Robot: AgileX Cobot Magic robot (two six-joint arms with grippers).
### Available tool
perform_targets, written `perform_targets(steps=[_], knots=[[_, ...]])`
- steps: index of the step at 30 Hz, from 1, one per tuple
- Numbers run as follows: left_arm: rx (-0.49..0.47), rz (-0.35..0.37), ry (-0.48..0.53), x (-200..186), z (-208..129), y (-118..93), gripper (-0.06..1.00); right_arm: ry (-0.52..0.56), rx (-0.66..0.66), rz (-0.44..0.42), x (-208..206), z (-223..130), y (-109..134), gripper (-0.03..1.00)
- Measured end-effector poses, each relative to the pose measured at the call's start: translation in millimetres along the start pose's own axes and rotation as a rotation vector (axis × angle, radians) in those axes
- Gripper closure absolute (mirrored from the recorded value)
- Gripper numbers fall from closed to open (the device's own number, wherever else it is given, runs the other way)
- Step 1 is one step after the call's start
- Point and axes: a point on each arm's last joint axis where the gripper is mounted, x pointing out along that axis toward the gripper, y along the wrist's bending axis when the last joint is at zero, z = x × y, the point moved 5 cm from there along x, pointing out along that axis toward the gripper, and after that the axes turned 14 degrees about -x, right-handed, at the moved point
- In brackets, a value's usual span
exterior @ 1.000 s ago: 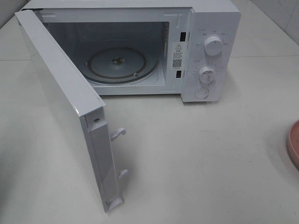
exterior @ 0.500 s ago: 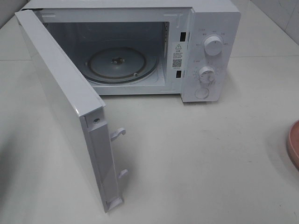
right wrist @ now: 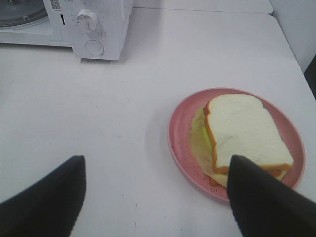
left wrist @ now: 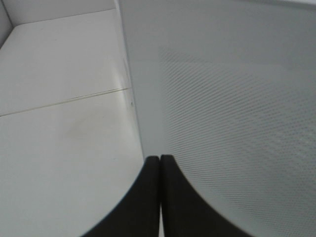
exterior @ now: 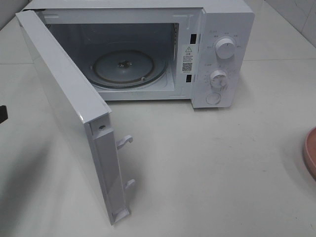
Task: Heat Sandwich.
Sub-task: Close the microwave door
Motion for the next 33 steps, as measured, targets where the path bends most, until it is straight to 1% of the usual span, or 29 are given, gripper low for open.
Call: perform_targets(steps=[3,4,6,10,11,12,13,17,18,19,21,22,26,27,28,30,31,33], knots=[[0.014,-0.054,0.012,11,-2,-15,0.94,0.0,0.0,0.0,0,0,0,0.2],[0.014,-0.054,0.012,11,-2,-15,0.94,0.0,0.0,0.0,0,0,0,0.2],[0.023,-0.085,0.029,18,-7,-24,0.94,0.0,0.0,0.0,0,0,0,0.2],[0.029,-0.112,0.04,24,-9,-32,0.94,0.0,0.0,0.0,0,0,0,0.2],[0.038,-0.14,0.048,28,-11,-40,0.94,0.0,0.0,0.0,0,0,0,0.2],[0.041,-0.15,0.052,30,-12,-44,0.94,0.0,0.0,0.0,0,0,0,0.2],[0.041,-0.15,0.052,30,-12,-44,0.94,0.0,0.0,0.0,0,0,0,0.2],[0.044,-0.189,0.074,37,-17,-59,0.94,0.0,0.0,0.0,0,0,0,0.2],[0.044,-0.189,0.074,37,-17,-59,0.94,0.0,0.0,0.0,0,0,0,0.2],[0.048,-0.209,0.077,40,-18,-66,0.94,0.0,0.0,0.0,0,0,0,0.2],[0.045,-0.223,0.079,43,-18,-73,0.94,0.0,0.0,0.0,0,0,0,0.2],[0.045,-0.223,0.079,43,-18,-73,0.94,0.0,0.0,0.0,0,0,0,0.2],[0.024,-0.243,0.073,51,-15,-88,0.94,0.0,0.0,0.0,0,0,0,0.2],[0.024,-0.243,0.073,51,-15,-88,0.94,0.0,0.0,0.0,0,0,0,0.2],[0.021,-0.258,0.069,54,-14,-95,0.94,0.0,0.0,0.0,0,0,0,0.2],[0.017,-0.269,0.066,57,-12,-102,0.94,0.0,0.0,0.0,0,0,0,0.2],[0.017,-0.269,0.066,57,-12,-102,0.94,0.0,0.0,0.0,0,0,0,0.2],[0.011,-0.287,0.057,63,-9,-113,0.94,0.0,0.0,0.0,0,0,0,0.2]])
